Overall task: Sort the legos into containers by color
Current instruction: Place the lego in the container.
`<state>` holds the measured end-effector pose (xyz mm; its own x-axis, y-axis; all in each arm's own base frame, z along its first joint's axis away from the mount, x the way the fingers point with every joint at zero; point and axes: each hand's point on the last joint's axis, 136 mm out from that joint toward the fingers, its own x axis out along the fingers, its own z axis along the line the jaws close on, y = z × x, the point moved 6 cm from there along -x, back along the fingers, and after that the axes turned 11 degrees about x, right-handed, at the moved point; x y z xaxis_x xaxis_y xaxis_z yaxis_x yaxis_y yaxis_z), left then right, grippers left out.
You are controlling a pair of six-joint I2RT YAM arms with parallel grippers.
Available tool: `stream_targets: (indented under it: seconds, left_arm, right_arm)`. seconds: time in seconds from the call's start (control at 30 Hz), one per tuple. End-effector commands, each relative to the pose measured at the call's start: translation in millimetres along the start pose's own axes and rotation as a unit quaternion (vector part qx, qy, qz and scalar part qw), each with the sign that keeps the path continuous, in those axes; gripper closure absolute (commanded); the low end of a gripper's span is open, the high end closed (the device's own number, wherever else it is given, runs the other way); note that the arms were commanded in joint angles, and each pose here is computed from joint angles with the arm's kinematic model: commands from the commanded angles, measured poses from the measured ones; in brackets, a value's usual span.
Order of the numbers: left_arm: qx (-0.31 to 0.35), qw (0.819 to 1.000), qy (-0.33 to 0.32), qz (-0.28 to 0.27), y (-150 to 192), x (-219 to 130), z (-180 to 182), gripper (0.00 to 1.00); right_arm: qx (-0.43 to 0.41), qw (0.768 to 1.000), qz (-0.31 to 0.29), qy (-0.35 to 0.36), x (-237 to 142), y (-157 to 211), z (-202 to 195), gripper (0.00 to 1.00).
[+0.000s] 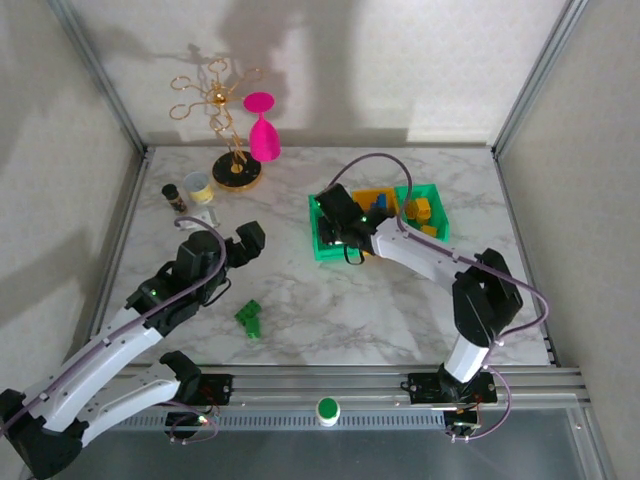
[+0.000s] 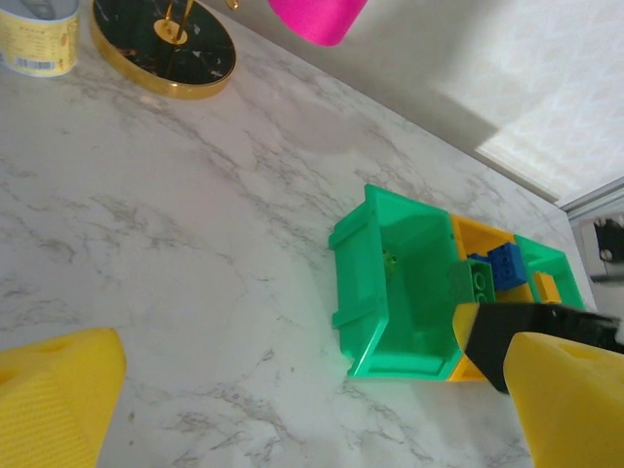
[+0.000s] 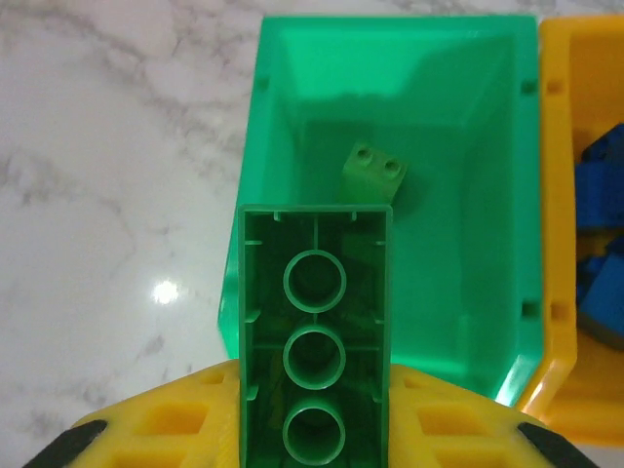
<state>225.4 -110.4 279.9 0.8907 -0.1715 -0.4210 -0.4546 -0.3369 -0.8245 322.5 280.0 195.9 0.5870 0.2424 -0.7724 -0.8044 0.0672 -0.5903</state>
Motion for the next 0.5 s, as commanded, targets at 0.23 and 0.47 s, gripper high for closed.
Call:
stream_targets:
  seconds: [0.23, 0.47]
  left_arm:
    - [0.002, 0.999, 0.030, -0.016, -16, 6, -20, 0.00]
    - [0.002, 1.000, 0.023, -0.012, -10, 8, -16, 0.00]
  right_arm:
    - [0.023, 0.999, 0.003, 0.035, 59, -22, -8, 0.74]
    - [0.039, 0.999, 0.029, 0.025, 86, -17, -19, 0.73]
